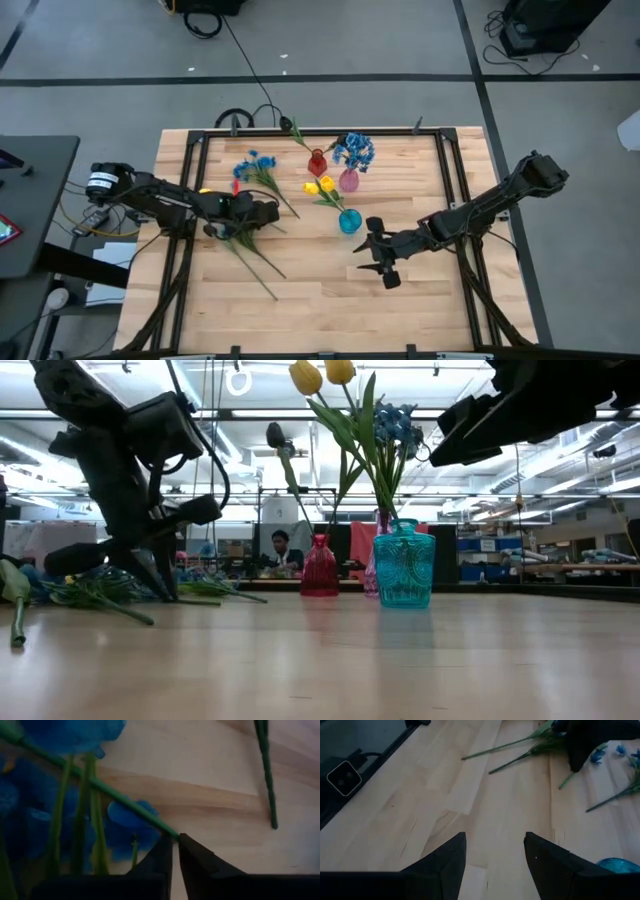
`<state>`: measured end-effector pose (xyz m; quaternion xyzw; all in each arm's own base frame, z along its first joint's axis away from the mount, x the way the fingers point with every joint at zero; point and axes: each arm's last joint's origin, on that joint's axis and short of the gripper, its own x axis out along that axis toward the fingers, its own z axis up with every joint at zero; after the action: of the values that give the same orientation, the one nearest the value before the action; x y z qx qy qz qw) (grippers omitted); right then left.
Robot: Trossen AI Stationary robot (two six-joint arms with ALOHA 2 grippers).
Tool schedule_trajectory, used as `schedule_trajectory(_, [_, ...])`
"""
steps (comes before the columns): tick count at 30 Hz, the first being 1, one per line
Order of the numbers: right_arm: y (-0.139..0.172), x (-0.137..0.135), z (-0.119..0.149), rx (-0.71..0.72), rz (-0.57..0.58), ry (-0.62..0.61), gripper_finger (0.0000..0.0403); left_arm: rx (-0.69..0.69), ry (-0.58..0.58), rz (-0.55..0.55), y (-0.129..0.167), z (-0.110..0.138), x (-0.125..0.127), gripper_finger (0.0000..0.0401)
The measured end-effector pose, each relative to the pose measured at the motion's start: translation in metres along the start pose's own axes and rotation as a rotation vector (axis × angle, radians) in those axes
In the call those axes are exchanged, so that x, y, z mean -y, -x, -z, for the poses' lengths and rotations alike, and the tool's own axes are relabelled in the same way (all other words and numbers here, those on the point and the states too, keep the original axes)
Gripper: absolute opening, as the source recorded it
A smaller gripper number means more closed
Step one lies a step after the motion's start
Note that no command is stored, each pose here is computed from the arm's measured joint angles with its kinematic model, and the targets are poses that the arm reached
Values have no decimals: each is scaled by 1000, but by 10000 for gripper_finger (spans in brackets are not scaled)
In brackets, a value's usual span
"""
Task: Sort flowers into vase by color
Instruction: Put the blue flowers into the pink vase
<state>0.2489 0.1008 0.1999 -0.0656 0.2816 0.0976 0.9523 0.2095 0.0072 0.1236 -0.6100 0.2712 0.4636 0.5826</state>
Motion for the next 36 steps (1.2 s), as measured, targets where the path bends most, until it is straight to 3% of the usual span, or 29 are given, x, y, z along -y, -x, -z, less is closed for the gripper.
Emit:
schedule_trajectory(5, [0, 0, 1, 3, 0, 8, 210, -47, -1, 115, -1, 4, 10, 10])
schedule_trajectory(9, [0, 0, -2, 31, -1, 6, 210, -125, -69, 204, 1, 9, 19, 6])
schedule_trajectory(20, [0, 0, -4, 58, -3, -28, 210, -145, -180, 173, 1, 9, 16, 8])
schedule_trajectory(25, [0, 0, -6, 71, -4, -31, 210, -136, -315, 290, 7, 11, 31, 49])
schedule_trajectory(36, [-1, 4, -6, 71, 13, -82, 210, -24, -650, 195, 21, 7, 50, 156])
